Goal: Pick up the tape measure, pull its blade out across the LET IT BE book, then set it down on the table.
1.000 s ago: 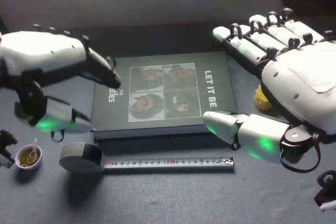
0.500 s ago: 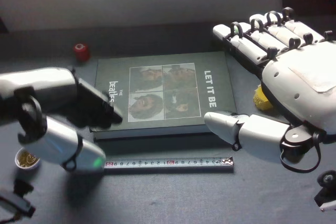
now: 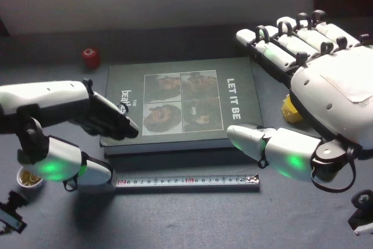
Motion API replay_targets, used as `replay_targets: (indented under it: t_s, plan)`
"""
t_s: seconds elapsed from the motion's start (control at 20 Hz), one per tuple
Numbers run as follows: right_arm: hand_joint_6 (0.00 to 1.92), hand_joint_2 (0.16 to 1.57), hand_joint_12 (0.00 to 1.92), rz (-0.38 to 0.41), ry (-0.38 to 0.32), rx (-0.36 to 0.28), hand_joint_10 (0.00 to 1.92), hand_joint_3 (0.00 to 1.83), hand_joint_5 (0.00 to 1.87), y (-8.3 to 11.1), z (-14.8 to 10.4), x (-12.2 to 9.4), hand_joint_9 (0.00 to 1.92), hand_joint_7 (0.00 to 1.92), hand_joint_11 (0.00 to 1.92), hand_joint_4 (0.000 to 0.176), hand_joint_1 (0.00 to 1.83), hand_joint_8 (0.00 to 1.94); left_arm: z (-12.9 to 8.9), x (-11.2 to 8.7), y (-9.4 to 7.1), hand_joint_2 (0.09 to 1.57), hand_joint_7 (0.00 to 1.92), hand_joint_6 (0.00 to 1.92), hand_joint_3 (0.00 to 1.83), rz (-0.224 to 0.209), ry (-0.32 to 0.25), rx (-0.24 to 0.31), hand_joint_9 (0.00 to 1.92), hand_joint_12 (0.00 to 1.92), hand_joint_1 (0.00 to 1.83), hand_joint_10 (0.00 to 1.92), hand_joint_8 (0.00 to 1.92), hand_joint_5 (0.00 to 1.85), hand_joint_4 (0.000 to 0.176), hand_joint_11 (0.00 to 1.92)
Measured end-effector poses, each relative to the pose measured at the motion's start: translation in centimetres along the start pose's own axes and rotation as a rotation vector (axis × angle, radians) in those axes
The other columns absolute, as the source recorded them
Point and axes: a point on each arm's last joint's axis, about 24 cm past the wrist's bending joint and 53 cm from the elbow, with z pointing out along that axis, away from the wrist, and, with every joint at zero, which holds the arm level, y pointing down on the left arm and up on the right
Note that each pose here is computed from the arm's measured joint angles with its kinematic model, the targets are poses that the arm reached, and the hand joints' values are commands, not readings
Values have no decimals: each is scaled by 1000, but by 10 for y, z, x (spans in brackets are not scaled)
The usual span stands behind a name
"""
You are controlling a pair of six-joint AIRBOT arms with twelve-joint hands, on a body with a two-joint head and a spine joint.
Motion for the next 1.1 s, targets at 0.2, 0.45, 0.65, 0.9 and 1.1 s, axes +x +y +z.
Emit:
replay_targets:
  t_s: [0.2, 0.45, 0.65, 0.9, 1.1]
  plan:
    - [2, 1120, 351, 2, 0, 0, 5, 0, 44, 0, 0, 0, 35, 121, 0, 66, 195, 3, 2, -2, -3, 1050, 604, 0, 2, 63, -4, 8, 579, 680, 1120, 5, 0, 593, 0, 332]
    - [1, 1118, 369, 5, -2, 0, 1, 0, 55, 0, 0, 0, 44, 126, 0, 65, 199, 0, -1, -26, -25, 1052, 609, 1, 2, -21, -117, 31, 587, 681, 1122, 7, 3, 595, 0, 329]
    - [0, 1120, 313, 7, -5, -3, 0, 1, 30, 1, 0, -1, 23, 92, 0, 65, 194, 0, -7, -34, -28, 1053, 608, 0, 2, -101, -214, 23, 596, 688, 1124, 9, 2, 594, 0, 342]
    - [8, 1124, 338, 7, -7, -4, 4, 2, 56, 1, 0, -2, 36, 123, 0, 65, 190, 9, -28, -42, 10, 1054, 595, 1, 1, -467, -426, -26, 580, 688, 1124, 0, 1, 594, 0, 338]
    - [5, 1123, 317, 9, -7, -5, 1, 1, 56, 2, 0, -1, 30, 129, 0, 65, 192, 5, -35, -27, 34, 1054, 604, 2, 1, -649, -473, -19, 579, 689, 1123, 0, 3, 599, 0, 337]
